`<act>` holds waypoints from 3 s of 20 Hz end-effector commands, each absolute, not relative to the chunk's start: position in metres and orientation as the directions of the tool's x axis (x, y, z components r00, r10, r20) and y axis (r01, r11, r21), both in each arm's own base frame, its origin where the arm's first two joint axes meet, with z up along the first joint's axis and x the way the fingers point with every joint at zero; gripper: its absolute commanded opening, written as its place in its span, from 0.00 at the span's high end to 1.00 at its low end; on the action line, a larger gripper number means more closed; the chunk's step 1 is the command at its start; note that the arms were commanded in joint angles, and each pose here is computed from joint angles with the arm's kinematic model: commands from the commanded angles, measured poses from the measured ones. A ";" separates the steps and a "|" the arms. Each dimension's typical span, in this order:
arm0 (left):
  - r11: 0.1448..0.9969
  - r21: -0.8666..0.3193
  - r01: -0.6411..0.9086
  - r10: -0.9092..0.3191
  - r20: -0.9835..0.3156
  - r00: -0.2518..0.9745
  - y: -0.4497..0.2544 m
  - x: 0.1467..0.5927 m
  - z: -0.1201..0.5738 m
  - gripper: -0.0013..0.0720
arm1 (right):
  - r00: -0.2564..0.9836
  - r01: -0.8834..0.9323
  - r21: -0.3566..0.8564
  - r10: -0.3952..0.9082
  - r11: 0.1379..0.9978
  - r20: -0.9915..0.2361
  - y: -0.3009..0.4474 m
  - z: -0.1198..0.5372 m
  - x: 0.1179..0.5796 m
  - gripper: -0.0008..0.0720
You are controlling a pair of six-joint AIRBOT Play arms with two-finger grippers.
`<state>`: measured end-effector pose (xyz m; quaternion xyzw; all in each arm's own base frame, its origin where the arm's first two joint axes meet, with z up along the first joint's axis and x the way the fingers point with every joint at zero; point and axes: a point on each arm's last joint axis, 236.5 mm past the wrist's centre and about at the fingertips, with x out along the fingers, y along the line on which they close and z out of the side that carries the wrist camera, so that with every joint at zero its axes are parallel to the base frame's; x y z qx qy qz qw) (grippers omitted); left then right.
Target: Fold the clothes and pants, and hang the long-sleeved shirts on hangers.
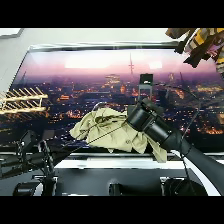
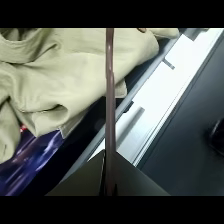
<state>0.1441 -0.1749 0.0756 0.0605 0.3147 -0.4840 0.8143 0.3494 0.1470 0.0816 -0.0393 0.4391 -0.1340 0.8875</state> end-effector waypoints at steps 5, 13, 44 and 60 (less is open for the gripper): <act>0.519 -0.175 0.837 -0.750 -0.563 0.347 -0.177 0.160 0.073 0.96 | 0.576 0.192 -0.156 -0.240 0.969 -0.782 0.154 0.087 0.347 0.94; 0.409 -0.219 0.886 -0.826 -0.501 0.258 -0.198 0.164 0.076 0.96 | 0.617 0.122 -0.076 -0.135 0.990 -0.775 0.151 0.125 0.329 0.94; 0.406 -0.187 0.894 -0.850 -0.438 0.295 -0.293 0.211 0.057 0.96 | 0.580 0.060 -0.004 -0.038 0.998 -0.814 0.167 0.157 0.313 0.94; 0.385 -0.234 0.893 -0.874 -0.402 0.272 -0.317 0.218 0.062 0.96 | 0.609 0.003 0.046 0.035 0.999 -0.792 0.184 0.162 0.320 0.94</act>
